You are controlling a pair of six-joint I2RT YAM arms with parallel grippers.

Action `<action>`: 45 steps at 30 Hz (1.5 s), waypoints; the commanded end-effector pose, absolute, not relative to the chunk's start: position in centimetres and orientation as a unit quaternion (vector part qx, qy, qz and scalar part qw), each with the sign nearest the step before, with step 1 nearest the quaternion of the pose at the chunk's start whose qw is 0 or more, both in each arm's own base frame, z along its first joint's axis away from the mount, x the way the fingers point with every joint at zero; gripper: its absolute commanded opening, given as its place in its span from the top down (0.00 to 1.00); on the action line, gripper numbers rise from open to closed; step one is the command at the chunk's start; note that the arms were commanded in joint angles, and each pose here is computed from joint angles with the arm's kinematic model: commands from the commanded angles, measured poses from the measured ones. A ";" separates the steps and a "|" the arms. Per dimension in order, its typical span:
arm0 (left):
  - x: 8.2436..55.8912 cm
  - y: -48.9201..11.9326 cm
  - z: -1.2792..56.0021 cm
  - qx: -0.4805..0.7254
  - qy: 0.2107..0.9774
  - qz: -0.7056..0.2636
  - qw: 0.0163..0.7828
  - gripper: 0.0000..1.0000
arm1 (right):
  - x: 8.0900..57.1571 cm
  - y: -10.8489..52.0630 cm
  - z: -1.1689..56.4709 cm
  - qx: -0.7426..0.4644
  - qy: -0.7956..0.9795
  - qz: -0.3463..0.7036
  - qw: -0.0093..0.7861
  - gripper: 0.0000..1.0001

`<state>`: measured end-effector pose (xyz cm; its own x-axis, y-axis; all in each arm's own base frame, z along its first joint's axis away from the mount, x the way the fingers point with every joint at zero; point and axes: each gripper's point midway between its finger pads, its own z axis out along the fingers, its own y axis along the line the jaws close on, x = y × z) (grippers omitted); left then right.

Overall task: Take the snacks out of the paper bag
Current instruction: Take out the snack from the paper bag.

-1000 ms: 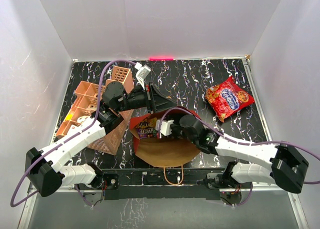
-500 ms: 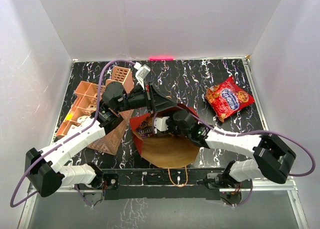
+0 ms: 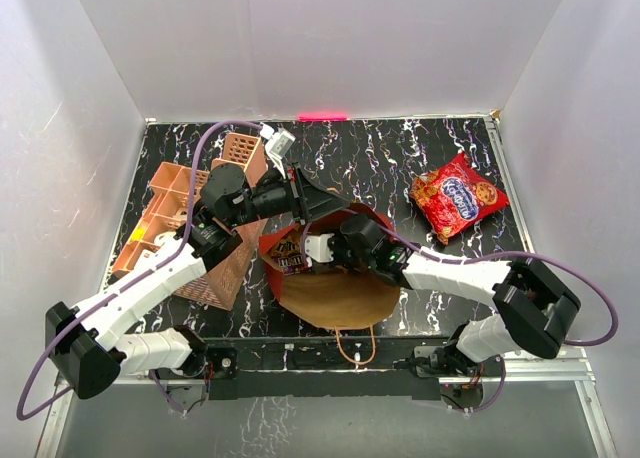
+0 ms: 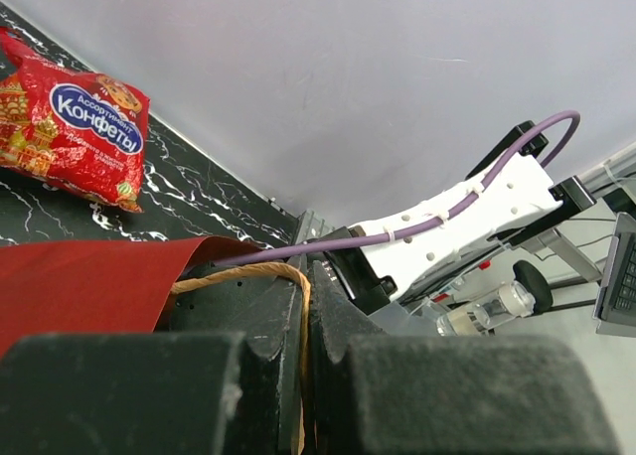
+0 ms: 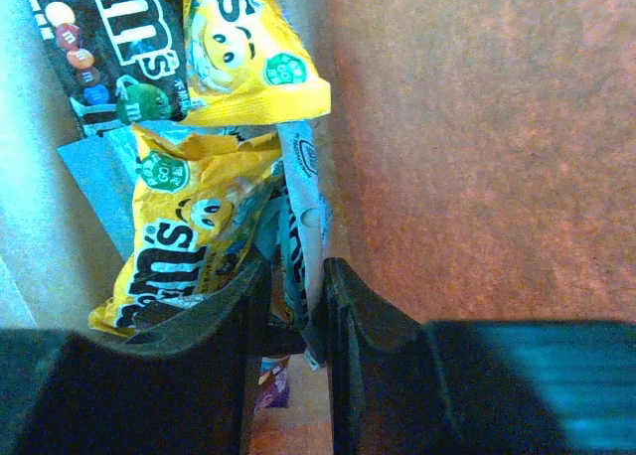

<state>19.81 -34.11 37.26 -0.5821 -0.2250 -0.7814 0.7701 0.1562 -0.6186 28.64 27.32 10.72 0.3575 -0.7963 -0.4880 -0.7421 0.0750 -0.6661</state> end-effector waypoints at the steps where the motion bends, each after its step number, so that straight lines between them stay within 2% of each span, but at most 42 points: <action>1: 18.9 -33.0 41.8 0.222 0.600 -0.621 0.453 1.00 | 28.8 28.4 11.6 -0.671 0.567 -0.007 0.477 0.70; 5: 19.0 -33.0 41.6 0.220 0.603 -0.620 0.452 1.00 | 29.2 28.1 11.4 -0.666 0.575 -0.017 0.475 0.75; 9: 19.2 -32.9 41.4 0.213 0.609 -0.615 0.454 1.00 | 29.4 28.8 12.7 -0.655 0.575 -0.005 0.490 0.92; 10: 19.3 -32.9 41.3 0.212 0.610 -0.613 0.455 1.00 | 29.2 29.0 13.2 -0.653 0.574 0.004 0.494 0.93; 20: 20.4 -32.5 40.9 0.191 0.623 -0.593 0.473 1.00 | 25.6 29.3 19.4 -0.610 0.548 0.097 0.563 0.93; 32: 21.7 -31.9 40.2 0.175 0.644 -0.558 0.493 1.00 | 16.1 26.2 25.5 -0.571 0.557 0.269 0.540 0.93; 45: 22.9 -31.6 38.9 0.169 0.669 -0.523 0.500 1.00 | 10.8 19.9 43.7 -0.315 0.542 0.431 0.649 0.93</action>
